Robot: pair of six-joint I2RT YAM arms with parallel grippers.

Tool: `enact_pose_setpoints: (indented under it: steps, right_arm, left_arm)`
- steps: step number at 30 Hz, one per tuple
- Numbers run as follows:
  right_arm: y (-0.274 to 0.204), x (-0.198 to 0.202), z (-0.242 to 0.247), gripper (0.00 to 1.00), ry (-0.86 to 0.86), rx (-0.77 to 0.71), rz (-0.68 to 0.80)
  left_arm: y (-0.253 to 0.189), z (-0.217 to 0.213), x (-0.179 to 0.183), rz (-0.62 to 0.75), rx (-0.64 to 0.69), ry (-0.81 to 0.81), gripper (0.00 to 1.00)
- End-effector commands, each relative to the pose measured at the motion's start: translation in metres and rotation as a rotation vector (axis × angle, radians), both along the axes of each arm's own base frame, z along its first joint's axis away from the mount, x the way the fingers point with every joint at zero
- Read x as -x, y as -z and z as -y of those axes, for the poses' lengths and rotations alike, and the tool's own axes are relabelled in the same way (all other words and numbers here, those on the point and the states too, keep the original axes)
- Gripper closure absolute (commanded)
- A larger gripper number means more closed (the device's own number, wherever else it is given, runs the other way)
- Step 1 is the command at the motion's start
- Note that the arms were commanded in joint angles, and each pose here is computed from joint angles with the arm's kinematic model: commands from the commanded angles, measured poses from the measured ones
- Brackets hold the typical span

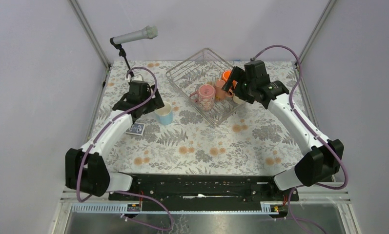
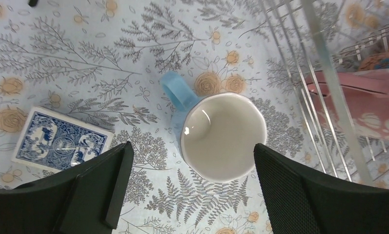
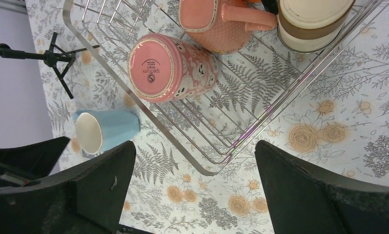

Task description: Unload the cups from the dish rack

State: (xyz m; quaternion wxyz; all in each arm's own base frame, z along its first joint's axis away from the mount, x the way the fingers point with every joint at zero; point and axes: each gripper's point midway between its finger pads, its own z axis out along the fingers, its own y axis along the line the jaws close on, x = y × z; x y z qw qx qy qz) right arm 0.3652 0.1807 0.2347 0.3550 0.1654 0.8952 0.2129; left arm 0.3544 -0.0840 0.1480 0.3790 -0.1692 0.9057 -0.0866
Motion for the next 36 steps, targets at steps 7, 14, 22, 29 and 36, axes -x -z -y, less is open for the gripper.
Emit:
enact_pose_setpoints:
  steps: [7, 14, 22, 29, 36]
  right_arm:
    - [0.003, -0.024, -0.004, 0.00, -0.088, 0.141, -0.005]
    - [0.011, -0.040, -0.005, 0.00, -0.093, 0.267, -0.006]
    - [0.027, -0.075, 0.044, 0.00, -0.006, 0.399, -0.053]
    - [0.059, -0.107, 0.059, 0.06, 0.036, 0.366, -0.127]
    - [0.082, -0.128, 0.068, 0.13, 0.046, 0.332, -0.183]
  left_arm:
    - [-0.094, 0.012, -0.004, 0.255, -0.034, 0.092, 0.01]
    - [-0.102, 0.068, 0.005, 0.280, -0.012, 0.261, 0.01]
    - [-0.105, 0.097, 0.010, 0.293, 0.049, 0.355, 0.01]
    - [-0.106, 0.099, 0.017, 0.299, 0.059, 0.385, 0.01]
    - [-0.108, 0.099, 0.024, 0.314, 0.073, 0.400, 0.01]
